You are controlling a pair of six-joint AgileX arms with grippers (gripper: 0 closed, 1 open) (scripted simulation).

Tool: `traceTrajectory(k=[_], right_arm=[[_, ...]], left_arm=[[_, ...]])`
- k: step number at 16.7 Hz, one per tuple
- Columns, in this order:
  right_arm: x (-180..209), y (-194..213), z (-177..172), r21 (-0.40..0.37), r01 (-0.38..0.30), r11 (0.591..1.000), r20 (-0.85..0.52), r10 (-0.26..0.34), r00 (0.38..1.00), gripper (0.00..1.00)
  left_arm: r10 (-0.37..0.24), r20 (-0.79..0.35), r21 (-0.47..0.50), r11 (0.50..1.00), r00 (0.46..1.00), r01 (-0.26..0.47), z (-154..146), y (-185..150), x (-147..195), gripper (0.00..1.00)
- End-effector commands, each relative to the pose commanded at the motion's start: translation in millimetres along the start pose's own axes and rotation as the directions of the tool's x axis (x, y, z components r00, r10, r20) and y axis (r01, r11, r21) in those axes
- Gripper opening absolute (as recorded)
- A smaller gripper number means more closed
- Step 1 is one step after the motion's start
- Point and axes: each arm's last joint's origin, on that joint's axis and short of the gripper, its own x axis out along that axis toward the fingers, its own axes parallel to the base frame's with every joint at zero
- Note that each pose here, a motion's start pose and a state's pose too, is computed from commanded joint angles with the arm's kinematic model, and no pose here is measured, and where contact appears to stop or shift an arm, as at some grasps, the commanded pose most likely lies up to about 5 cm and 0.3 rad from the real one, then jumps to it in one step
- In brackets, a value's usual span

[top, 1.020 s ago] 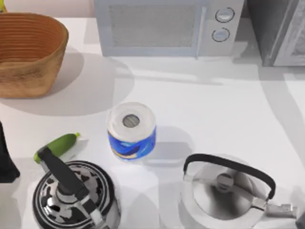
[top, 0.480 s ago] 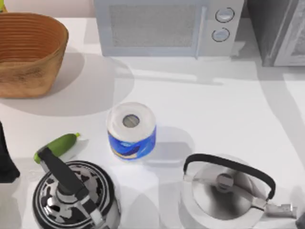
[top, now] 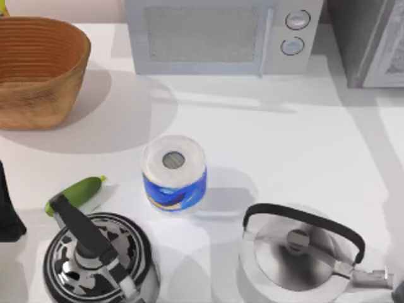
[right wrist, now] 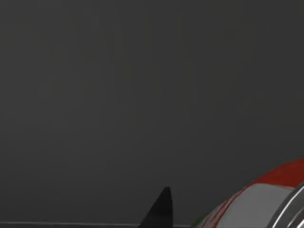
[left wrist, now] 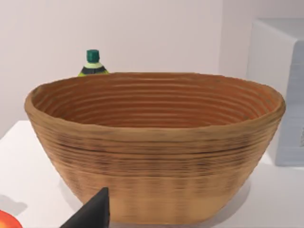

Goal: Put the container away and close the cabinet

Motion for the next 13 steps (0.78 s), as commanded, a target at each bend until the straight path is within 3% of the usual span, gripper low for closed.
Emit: traceTrajectory(k=[7,13], right_arm=[[57.8,-9.4,-7.7,0.000,0.016,1.000,0.002,-0.016,1.000,0.00],[63.7,-11.0,-11.2,-0.001,0.019,1.000,-0.004,-0.019,1.000,0.00]], left_arm=[[0.000,0.000,0.000,1.000,1.000,0.000,0.0,0.0,0.0,1.00],[0.000,0.000,0.000,1.000,1.000,0.000,0.0,0.0,0.0,1.00]])
